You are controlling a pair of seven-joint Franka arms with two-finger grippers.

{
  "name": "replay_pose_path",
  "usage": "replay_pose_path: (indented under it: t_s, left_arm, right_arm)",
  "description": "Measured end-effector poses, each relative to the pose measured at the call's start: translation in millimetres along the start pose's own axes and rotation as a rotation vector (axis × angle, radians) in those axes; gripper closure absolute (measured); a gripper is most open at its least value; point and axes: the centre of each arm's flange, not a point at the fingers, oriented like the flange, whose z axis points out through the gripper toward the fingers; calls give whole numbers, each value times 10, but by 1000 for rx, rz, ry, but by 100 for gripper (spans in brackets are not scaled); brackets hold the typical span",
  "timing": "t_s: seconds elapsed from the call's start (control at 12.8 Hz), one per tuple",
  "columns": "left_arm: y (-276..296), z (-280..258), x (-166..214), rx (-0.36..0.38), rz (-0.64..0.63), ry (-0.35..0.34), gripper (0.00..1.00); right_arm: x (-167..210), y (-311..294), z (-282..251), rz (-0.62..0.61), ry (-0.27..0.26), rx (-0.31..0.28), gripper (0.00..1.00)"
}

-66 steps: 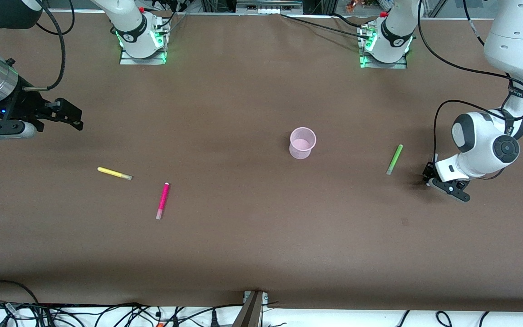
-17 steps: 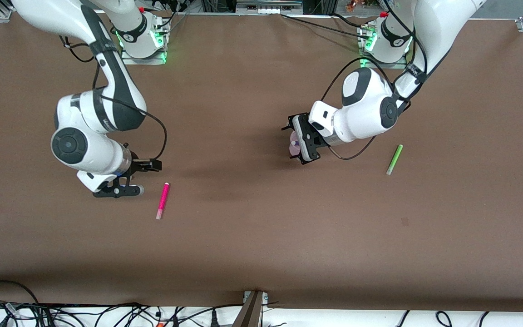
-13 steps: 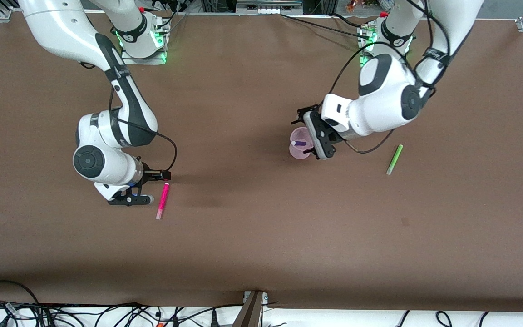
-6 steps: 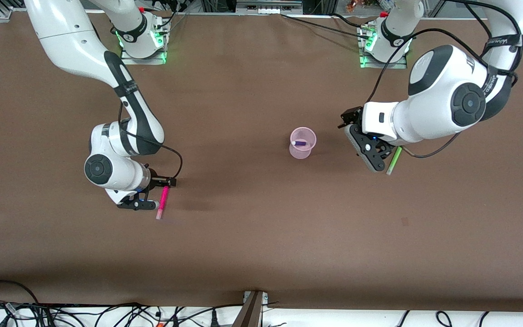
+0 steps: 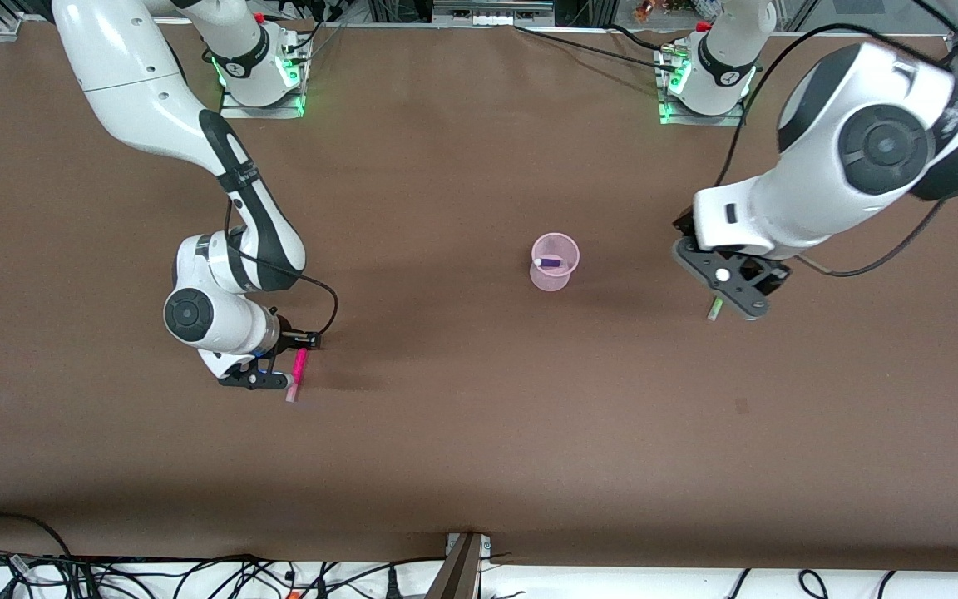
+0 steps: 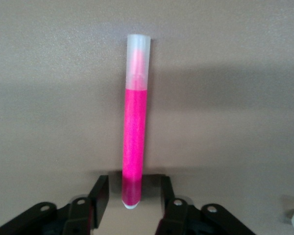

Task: Organize pens into pink holder with both arms
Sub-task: 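Retract the left gripper while the right gripper grasps the magenta pen, then lift the magenta pen and carry it over the pink cup with the right gripper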

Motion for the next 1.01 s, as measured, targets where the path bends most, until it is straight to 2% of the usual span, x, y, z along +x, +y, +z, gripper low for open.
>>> replay_pose_path:
  t_s: [0.08,0.23,0.31,0.39,0.55,0.7,0.86,1.01]
  left_arm:
    - [-101,-138,-78,20,-29,9,0]
    - [-301,-380,-299,53,-113,27,0]
    - [-380,-491,-421,42,-161,43,0]
    - [-463,-605,-563,39,-205,57,0]
    - [-570,-803,-872,55,-271,77,0]
    - [-631,-927,-1191,67,-357,87,0]
    - [-687,-969,-1472,59,-436,95,0]
    - [-688,-945,-1599,59,-507,110,0]
  right_arm:
    - [0,1,2,1,0,0,51]
    - [-2,3,13,5,-2,2,71]
    - [-3,4,18,6,-4,2,72]
    - [-2,5,19,12,-4,2,82]
    - [-4,-5,18,32,-4,3,82]
    - [-43,-101,18,60,-26,5,82]
    - [-92,-288,-51,105,-71,21,82]
    - [-89,-481,-249,173,-136,84,82]
